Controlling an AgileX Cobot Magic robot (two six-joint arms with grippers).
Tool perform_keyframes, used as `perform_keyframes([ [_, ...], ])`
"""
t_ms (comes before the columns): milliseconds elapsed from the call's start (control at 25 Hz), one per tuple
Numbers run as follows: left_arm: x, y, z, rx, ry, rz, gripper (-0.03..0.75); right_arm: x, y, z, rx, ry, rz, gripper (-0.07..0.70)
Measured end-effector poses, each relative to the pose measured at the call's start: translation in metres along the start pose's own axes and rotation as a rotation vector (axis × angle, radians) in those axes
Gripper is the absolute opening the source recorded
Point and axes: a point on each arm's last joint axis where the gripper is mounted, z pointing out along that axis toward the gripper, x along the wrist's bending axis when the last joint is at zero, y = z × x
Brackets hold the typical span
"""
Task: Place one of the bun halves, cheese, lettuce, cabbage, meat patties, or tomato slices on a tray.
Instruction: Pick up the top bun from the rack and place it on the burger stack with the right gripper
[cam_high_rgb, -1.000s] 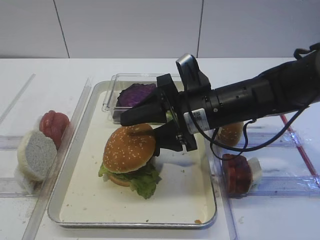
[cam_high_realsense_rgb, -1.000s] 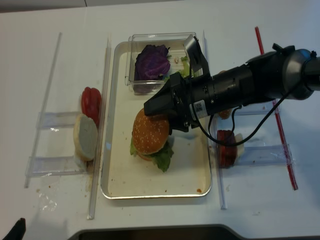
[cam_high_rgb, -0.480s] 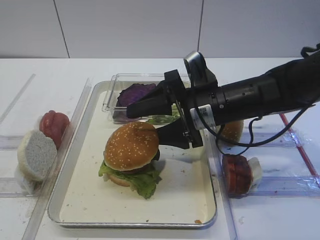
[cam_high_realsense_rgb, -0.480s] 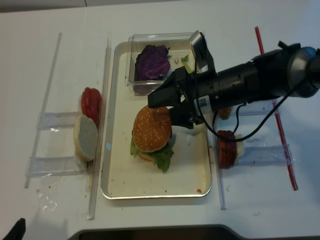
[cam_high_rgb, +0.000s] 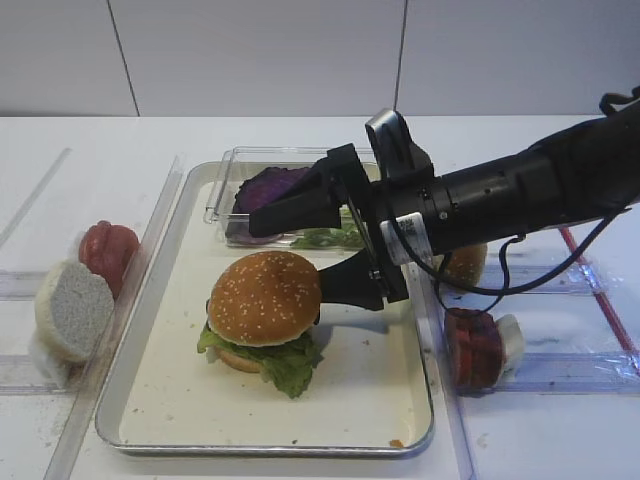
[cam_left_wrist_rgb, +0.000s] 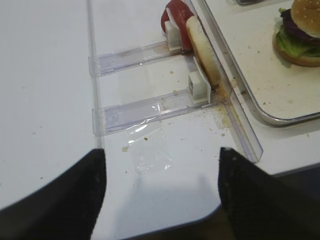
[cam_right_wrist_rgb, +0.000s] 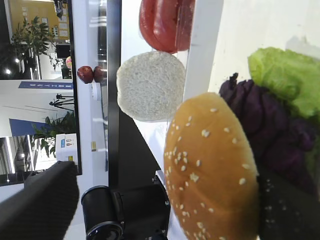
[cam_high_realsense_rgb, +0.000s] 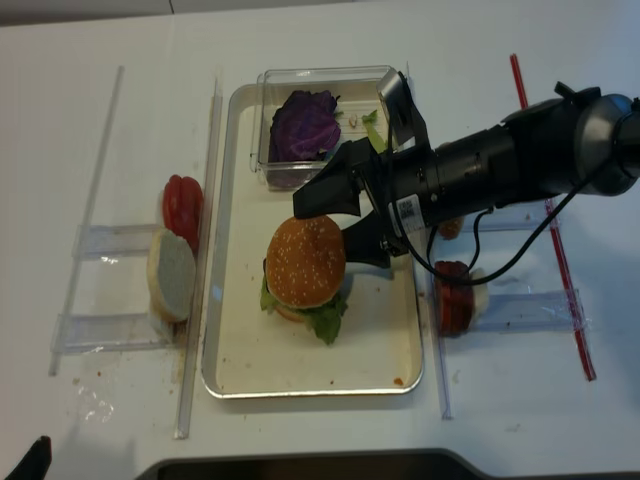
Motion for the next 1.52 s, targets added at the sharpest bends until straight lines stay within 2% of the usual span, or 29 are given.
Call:
perform_keyframes([
  [520,0.000,0.000,0.000,0.000,0.000,0.000,0.440,0.000,0.000,-0.001,0.002,-0.003,0.060,0.671],
  [1200,0.000,0.000,0.000,0.000,0.000,0.000,0.440,-0.001,0.000,-0.001,0.005,-0.006,0.064,0.672],
  [1520,0.000,0.000,0.000,0.000,0.000,0.000,0.440,-0.006,0.003,-0.010,-0.001,-0.030,0.076,0.672],
])
